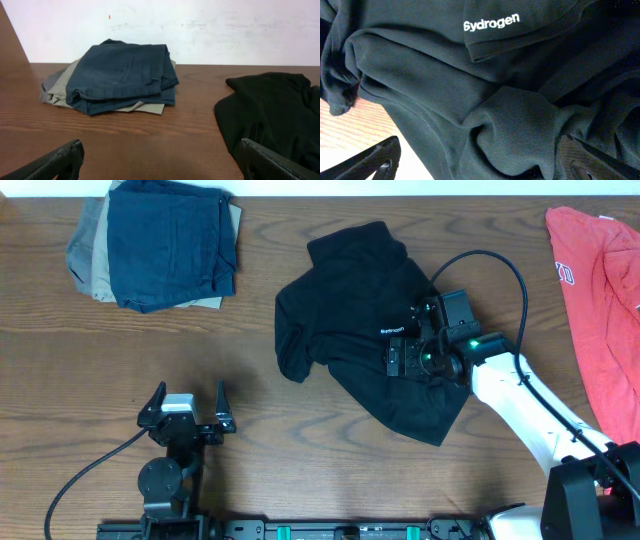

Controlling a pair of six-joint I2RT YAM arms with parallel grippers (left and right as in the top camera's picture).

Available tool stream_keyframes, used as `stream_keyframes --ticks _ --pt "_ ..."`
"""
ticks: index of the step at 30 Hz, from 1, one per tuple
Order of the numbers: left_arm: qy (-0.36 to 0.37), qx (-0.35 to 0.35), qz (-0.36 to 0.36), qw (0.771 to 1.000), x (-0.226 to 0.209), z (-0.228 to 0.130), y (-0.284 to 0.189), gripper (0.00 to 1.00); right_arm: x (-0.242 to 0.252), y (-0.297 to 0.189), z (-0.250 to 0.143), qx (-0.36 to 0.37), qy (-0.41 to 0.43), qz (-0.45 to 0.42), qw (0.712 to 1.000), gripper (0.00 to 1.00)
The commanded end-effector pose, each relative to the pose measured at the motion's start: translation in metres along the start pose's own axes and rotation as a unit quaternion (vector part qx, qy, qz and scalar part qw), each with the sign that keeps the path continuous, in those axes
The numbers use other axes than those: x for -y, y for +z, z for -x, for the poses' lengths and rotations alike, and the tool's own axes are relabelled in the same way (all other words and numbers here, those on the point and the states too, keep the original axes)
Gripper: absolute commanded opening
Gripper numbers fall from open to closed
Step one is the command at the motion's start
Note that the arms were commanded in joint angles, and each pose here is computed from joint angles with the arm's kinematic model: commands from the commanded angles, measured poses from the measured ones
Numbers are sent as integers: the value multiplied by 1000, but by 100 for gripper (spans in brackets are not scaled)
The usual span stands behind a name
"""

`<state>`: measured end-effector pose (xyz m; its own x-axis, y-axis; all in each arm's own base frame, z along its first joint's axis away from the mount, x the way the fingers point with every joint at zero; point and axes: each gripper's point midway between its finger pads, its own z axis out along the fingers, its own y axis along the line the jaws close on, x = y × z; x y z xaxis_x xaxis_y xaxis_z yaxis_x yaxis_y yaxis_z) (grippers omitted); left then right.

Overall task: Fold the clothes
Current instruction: 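Grasp the right side of the black shirt with the right gripper, then reach the left gripper to the black shirt's left sleeve and grasp it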

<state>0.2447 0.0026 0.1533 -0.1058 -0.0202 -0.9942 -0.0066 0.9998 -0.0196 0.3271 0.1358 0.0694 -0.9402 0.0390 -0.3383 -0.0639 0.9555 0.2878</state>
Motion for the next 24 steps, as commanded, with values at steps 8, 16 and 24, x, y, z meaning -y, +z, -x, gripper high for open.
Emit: stream_keyframes --ticks 8,16,24 --pt "0 -21 -3 1000 1 -15 1 98 -2 2 0 0 2 -3 1000 99" --pt "-8 -8 -69 998 23 -8 0 98 -2 2 0 0 2 -3 1000 99" --pt "-85 -46 -312 945 102 -12 -32 98 -2 2 0 0 2 -3 1000 99"
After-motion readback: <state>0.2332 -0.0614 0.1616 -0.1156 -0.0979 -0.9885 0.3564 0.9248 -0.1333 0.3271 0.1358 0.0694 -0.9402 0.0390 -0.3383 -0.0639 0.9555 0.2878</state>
